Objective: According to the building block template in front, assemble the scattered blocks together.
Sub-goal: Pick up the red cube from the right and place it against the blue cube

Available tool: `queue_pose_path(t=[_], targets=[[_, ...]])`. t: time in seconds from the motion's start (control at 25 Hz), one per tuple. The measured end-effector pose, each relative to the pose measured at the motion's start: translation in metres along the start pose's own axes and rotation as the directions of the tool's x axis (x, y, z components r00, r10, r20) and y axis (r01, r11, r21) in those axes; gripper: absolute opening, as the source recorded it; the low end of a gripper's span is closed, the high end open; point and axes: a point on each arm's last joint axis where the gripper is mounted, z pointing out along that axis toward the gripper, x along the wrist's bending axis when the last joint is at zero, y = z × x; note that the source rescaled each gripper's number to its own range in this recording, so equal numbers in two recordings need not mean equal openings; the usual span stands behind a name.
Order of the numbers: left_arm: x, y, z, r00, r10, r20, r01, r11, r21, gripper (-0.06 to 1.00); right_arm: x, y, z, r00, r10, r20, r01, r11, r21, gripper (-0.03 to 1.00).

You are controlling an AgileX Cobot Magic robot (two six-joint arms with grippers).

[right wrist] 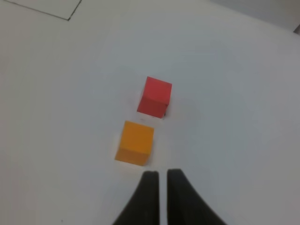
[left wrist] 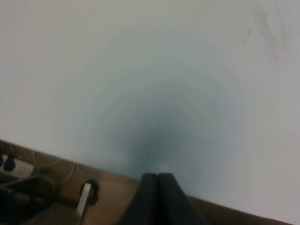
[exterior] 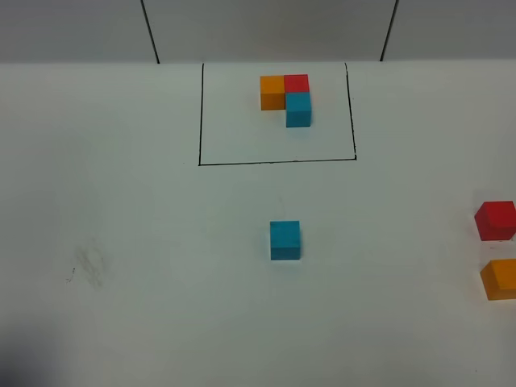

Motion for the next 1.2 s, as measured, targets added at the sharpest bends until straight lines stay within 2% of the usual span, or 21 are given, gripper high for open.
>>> queue_pose_path(t=[0.12,0.2,0.76,0.84,1.0,1.2], targets=[[-0.004,-0.002,0.003,0.994,0.089,0.057,-0.086,0.995,-0.051,0.0,0.0,0.0,0.0,1.0,0.0,0.0,0.0,1.0,0.0,0.0],[-0.005,-0.003,0.004,0.991,0.115,0.072,-0.11,0.992,-0.064,0.0,0.0,0.0,0.0,1.0,0.0,0.0,0.0,1.0,0.0,0.0],[-0.005,-0.002,0.003,0.99,0.123,0.073,-0.117,0.99,-0.081,0.0,0.0,0.0,0.0,1.0,0.0,0.0,0.0,1.0,0.0,0.0],[-0.003,-0.004,0.0,0.99,0.125,0.064,-0.118,0.987,-0.106,0.0,0.0,0.0,0.0,1.0,0.0,0.0,0.0,1.0,0.0,0.0],[0.003,-0.011,-0.006,0.979,0.2,0.03,-0.191,0.964,-0.186,0.0,0.0,0.0,0.0,1.0,0.0,0.0,0.0,1.0,0.0,0.0],[0.005,-0.023,-0.014,0.972,0.233,0.037,-0.215,0.936,-0.278,0.0,0.0,0.0,0.0,1.0,0.0,0.0,0.0,1.0,0.0,0.0]])
